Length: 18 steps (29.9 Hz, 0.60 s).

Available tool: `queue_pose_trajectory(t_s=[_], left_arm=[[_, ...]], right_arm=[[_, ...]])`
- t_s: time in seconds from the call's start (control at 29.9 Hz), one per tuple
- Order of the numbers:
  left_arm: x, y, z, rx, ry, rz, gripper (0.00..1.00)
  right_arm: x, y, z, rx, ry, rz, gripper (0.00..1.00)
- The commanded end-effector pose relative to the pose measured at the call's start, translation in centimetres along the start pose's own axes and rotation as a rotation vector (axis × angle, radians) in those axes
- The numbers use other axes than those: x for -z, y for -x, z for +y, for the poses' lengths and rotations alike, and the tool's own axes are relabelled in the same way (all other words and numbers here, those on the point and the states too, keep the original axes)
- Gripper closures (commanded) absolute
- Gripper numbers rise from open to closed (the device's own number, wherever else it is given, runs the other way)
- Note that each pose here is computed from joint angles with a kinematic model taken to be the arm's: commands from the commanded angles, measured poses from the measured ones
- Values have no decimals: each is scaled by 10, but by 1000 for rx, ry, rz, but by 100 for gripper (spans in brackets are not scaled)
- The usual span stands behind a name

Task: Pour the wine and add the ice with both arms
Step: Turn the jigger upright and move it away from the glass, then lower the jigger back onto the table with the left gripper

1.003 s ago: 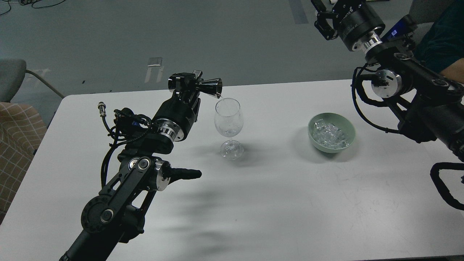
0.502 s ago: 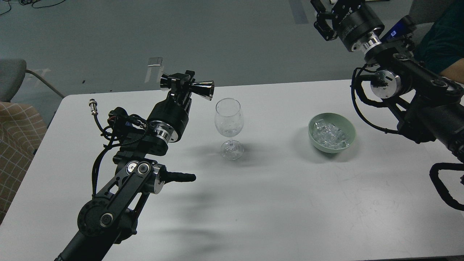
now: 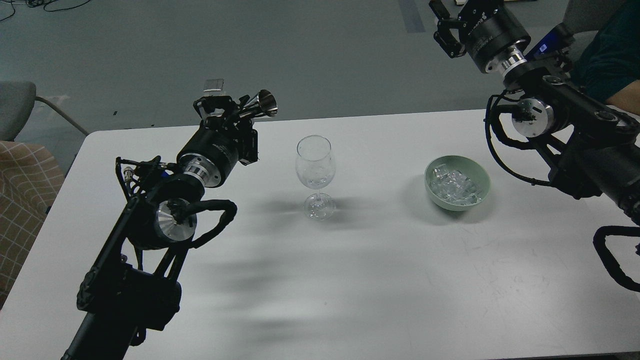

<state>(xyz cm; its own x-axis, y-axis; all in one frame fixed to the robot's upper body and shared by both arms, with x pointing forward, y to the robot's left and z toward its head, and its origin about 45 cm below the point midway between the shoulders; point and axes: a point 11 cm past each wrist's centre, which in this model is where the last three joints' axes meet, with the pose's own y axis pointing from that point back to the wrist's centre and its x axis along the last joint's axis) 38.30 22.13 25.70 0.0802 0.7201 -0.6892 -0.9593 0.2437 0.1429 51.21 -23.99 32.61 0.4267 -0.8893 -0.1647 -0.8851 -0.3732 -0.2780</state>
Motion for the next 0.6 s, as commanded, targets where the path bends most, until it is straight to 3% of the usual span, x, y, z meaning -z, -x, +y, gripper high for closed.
queue_pose_trajectory(t_s=[0.0,0.37,0.57], left_arm=[[-8,-38,15,-17,15,265,86],[20,-112,49,-95,41,385,81],[38,-145,52,-191,11,412,66]], right_arm=[[0,0,0,-2,0,0,0],[-2,1,0,-10,3,3,0],[0,2,-1,-4,-1,2,0]])
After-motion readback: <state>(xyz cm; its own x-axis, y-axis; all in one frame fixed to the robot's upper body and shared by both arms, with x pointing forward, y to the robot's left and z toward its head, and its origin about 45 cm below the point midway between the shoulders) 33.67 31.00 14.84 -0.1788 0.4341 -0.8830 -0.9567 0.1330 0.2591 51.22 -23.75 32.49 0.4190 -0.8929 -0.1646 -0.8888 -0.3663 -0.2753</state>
